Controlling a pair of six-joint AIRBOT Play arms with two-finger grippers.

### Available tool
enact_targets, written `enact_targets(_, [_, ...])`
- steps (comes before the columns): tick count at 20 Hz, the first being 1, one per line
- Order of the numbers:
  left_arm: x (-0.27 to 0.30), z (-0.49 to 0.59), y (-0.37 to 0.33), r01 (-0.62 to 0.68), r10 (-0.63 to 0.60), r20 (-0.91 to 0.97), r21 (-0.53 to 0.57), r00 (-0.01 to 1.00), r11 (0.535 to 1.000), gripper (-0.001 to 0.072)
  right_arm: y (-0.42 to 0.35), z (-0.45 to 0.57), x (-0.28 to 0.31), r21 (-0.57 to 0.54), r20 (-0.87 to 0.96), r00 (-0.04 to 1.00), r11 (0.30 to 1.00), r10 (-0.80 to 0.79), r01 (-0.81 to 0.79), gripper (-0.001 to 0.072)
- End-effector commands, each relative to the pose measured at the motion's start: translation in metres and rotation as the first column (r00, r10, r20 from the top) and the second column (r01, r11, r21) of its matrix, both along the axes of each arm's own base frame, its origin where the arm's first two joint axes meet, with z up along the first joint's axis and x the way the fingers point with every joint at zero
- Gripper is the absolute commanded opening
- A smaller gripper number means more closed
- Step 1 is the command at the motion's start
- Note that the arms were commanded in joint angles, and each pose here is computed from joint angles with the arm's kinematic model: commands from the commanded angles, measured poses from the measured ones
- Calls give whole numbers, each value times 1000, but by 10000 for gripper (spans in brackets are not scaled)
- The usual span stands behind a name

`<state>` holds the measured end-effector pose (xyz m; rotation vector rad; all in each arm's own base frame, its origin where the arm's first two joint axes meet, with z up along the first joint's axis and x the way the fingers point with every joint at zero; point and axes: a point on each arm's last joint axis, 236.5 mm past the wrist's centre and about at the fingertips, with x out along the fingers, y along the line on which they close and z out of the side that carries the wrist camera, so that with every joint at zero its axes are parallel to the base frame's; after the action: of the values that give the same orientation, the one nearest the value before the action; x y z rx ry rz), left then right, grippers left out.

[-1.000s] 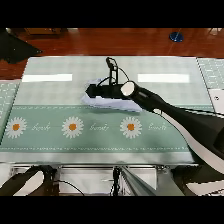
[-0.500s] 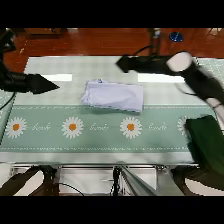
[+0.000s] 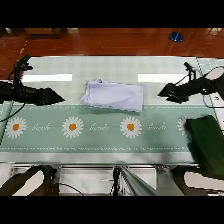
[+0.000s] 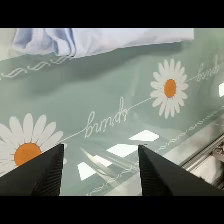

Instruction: Fold the shirts.

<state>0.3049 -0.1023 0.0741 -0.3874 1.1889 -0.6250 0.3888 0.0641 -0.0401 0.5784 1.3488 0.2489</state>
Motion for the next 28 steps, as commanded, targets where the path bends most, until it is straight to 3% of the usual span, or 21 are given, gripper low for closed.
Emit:
enact_targets(1, [-1, -4, 2, -12, 12, -16, 9, 1000, 1000, 530, 71, -19, 24, 279, -30, 995, 955, -94, 98, 588])
enact_targets(3, [-1, -4, 2, -26, 26, -28, 4, 999, 1000, 530, 112, -30, 29, 329, -49, 994, 938, -100, 111, 578])
enact_targets(7, [-8, -3, 0, -38, 37, -73, -10, 997, 999, 530, 162, -55, 24, 319, -108, 987, 936, -122, 151, 566])
enact_targets(8, [-11, -2, -1, -31, 30, -79, -12, 996, 999, 530, 167, -54, 23, 318, -100, 989, 938, -108, 135, 446])
enact_targets(10, [-14, 0, -2, -23, 22, -80, -12, 997, 1000, 526, 169, -37, 25, 349, -64, 997, 935, -47, 67, 31])
enact_targets(13, [-14, 1, -2, -23, 22, -76, -11, 997, 1000, 521, 160, 31, 32, 411, 72, 993, 905, 90, -112, 27])
enact_targets(16, [-14, 1, -2, -20, 20, -73, -11, 997, 1000, 519, 116, 115, 38, 348, 245, 965, 920, 96, -180, 26])
enact_targets(18, [-14, 1, -2, -20, 19, -73, -10, 997, 1000, 451, 63, 162, 36, 255, 308, 951, 961, 25, -108, 26])
enact_targets(22, [-14, 1, -2, -11, 11, -66, -8, 998, 1000, 451, -47, 222, -1, 146, 353, 923, 983, -156, 111, 27])
enact_targets(25, [-14, 1, -2, 0, 0, -56, -5, 998, 1000, 451, -122, 236, -44, 81, 343, 886, 950, -311, 302, 26])
enact_targets(28, [-14, 1, -2, 11, -12, -46, -2, 999, 1000, 451, -200, 216, -104, -71, 236, 841, 854, -487, 515, 27])
